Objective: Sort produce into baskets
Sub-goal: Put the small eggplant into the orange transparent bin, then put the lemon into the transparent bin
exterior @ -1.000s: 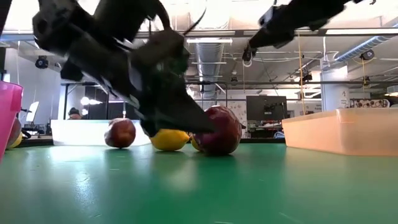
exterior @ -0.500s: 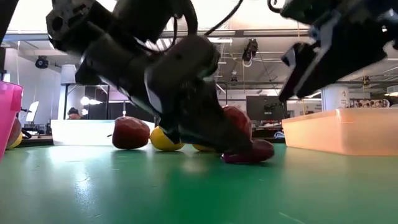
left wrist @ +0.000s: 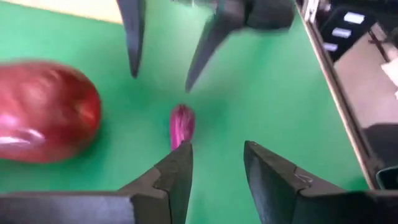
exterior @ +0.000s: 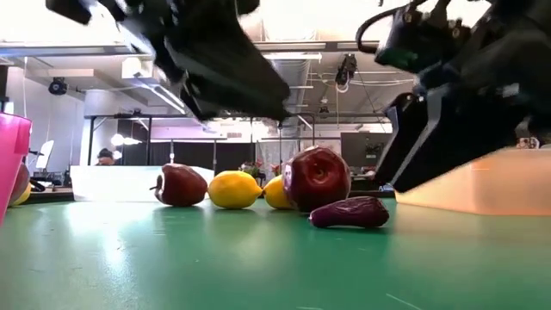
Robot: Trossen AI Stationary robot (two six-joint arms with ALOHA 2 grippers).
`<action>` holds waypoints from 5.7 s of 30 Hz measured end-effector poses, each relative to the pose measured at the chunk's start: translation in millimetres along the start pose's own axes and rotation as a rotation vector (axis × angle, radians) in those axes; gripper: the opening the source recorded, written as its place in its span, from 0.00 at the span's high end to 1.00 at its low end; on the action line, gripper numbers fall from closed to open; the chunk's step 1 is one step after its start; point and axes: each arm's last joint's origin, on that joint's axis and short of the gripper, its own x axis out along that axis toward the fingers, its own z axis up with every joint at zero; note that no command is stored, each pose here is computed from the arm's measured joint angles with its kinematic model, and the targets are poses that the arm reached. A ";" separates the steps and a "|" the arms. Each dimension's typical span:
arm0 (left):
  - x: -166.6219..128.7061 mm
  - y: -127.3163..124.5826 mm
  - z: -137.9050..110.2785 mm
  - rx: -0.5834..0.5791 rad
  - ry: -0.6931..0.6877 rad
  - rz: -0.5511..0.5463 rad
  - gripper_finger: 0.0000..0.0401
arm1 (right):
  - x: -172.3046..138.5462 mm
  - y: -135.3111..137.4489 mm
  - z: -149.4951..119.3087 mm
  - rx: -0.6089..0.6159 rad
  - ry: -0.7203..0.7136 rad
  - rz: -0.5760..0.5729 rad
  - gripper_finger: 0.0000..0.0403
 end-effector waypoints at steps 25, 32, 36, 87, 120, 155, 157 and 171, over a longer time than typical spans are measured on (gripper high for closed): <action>-18.4 5.3 -0.2 0.244 -0.285 0.479 0.70 | -4.0 17.4 7.2 0.081 -0.053 0.132 0.43; -25.8 24.7 26.4 0.344 -0.306 0.481 0.78 | 2.3 18.1 3.9 0.104 -0.039 0.123 0.43; -21.1 42.1 24.8 0.328 -0.296 0.463 0.82 | 5.0 15.6 1.8 0.110 -0.057 0.028 0.43; -44.5 57.3 0.5 0.194 -0.649 0.378 0.85 | -128.4 -110.2 -64.9 0.834 0.261 -0.553 0.86; -68.8 100.6 0.7 0.049 -0.141 0.272 0.55 | -120.3 -86.5 -11.8 0.521 0.051 -0.419 0.46; -11.2 160.5 -22.9 0.215 0.300 0.346 0.54 | -123.1 -74.8 -9.2 0.506 0.032 -0.340 0.40; -21.2 157.6 -12.0 0.214 0.248 0.346 0.54 | -123.1 -74.8 -9.2 0.508 0.031 -0.340 0.40; -141.1 219.1 23.3 -0.226 0.118 0.823 0.53 | -123.1 -74.8 -9.0 0.509 0.029 -0.339 0.40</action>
